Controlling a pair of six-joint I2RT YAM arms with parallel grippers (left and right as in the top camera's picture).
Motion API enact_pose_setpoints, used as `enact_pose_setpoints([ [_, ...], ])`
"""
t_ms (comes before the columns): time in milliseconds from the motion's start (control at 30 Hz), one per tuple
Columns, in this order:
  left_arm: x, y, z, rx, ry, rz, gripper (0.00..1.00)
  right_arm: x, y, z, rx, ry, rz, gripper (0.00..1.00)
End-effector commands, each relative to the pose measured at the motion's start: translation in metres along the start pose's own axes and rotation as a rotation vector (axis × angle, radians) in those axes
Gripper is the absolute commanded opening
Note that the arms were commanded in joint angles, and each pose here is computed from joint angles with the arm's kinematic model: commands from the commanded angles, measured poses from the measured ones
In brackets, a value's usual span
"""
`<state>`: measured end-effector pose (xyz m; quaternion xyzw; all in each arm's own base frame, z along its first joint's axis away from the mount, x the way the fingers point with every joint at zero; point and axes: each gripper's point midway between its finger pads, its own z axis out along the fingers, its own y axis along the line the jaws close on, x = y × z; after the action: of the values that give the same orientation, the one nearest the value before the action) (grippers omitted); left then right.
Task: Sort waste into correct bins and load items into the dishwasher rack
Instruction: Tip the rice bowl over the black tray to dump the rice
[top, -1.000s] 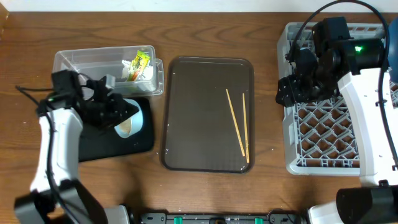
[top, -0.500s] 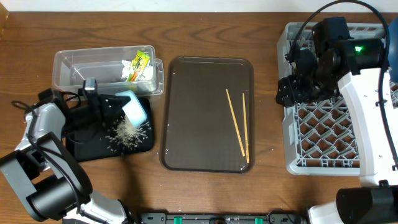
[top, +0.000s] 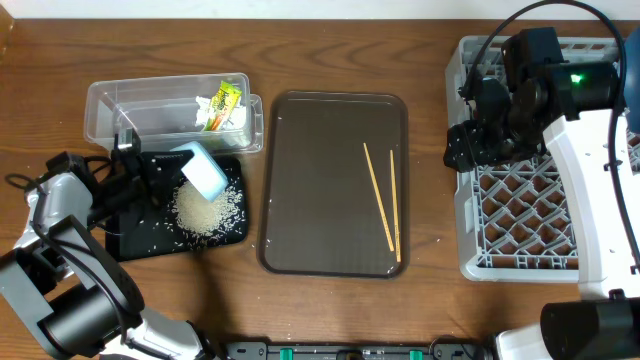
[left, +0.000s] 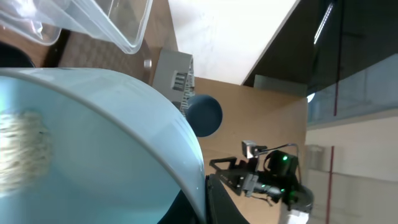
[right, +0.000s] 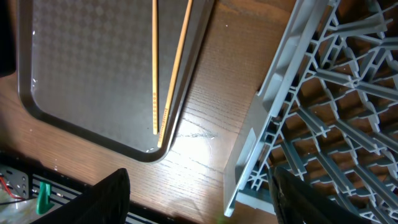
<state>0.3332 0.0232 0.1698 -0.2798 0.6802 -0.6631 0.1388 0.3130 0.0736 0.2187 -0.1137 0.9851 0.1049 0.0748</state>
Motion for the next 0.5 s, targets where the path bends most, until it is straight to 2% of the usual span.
enact_pose_setpoints([
  [0, 0.002, -0.002, -0.001, 0.031, 0.000, -0.123, 0.06, 0.001, 0.005, 0.002, -0.003, 0.009, -0.008, 0.71],
  [100, 0.003, -0.002, -0.001, 0.031, 0.001, -0.179, 0.06, 0.001, 0.005, 0.002, -0.003, 0.010, -0.008, 0.71],
  [200, -0.001, 0.001, -0.002, 0.011, -0.007, -0.148, 0.06, 0.001, 0.004, 0.002, 0.001, 0.010, -0.008, 0.71],
  [267, -0.004, 0.021, -0.004, -0.105, -0.026, -0.124, 0.06, 0.001, 0.003, 0.002, 0.007, 0.011, -0.008, 0.71],
  [333, -0.003, 0.041, -0.007, -0.221, -0.038, -0.169, 0.06, 0.001, 0.003, 0.002, 0.007, 0.011, -0.007, 0.70],
  [400, 0.004, 0.033, -0.006, -0.177, -0.021, -0.199, 0.06, 0.002, 0.003, 0.002, 0.007, 0.013, -0.007, 0.70],
  [467, 0.004, 0.009, -0.003, -0.033, -0.006, -0.099, 0.06, 0.002, 0.003, 0.002, 0.007, 0.014, -0.008, 0.69],
])
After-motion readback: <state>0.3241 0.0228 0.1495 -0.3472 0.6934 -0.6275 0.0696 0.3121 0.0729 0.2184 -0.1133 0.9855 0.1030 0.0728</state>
